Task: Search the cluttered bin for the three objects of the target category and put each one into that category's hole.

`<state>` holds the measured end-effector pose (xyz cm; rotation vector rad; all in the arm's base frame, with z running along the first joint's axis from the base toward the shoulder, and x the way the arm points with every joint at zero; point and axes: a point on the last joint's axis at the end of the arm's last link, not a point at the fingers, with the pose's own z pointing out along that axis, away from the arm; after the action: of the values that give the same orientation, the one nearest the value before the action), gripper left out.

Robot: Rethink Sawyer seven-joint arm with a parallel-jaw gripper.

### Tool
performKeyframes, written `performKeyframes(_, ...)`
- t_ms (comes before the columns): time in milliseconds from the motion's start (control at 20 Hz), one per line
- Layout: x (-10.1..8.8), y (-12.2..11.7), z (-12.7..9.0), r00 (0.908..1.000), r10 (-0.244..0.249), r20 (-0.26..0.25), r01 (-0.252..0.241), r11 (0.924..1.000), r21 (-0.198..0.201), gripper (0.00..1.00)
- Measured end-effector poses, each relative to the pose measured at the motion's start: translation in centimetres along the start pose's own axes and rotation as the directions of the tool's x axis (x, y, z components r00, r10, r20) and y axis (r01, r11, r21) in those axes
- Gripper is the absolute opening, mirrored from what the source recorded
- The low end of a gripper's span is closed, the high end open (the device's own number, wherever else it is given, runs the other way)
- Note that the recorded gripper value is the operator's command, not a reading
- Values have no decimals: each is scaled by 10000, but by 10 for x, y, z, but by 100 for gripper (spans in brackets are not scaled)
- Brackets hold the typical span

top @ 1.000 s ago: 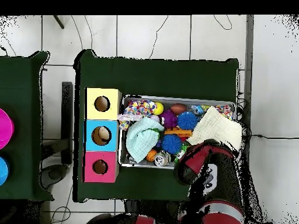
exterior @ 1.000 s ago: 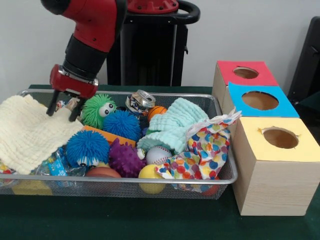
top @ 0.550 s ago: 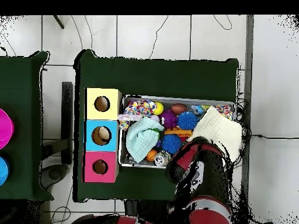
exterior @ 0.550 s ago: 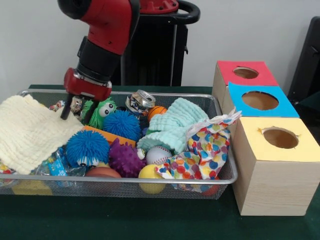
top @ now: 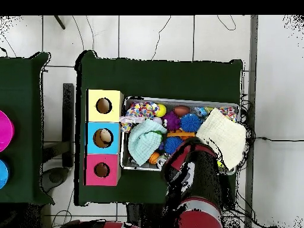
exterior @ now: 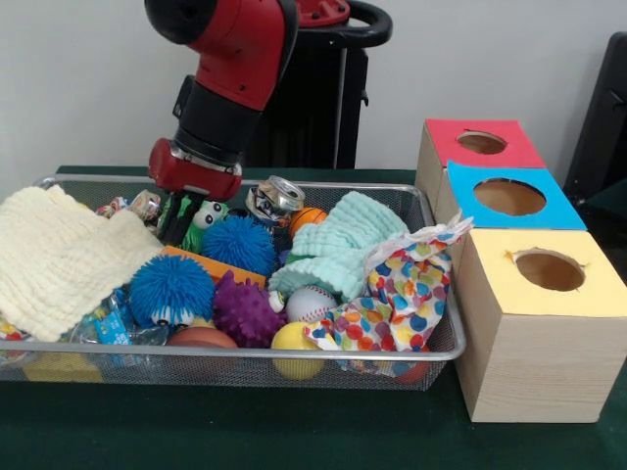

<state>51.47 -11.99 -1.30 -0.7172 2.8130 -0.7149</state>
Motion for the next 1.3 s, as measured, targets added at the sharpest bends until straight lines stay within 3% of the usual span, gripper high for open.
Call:
performKeyframes(1000, 10, 2, 3, 9991, -343, -257, 345, 9994, 90, 0)
performKeyframes(1150, 15, -1, 2, 9981, -513, -354, 519, 9985, 185, 0)
performKeyframes(1300, 27, -6, 2, 9929, -1051, -561, 1073, 9935, 389, 0)
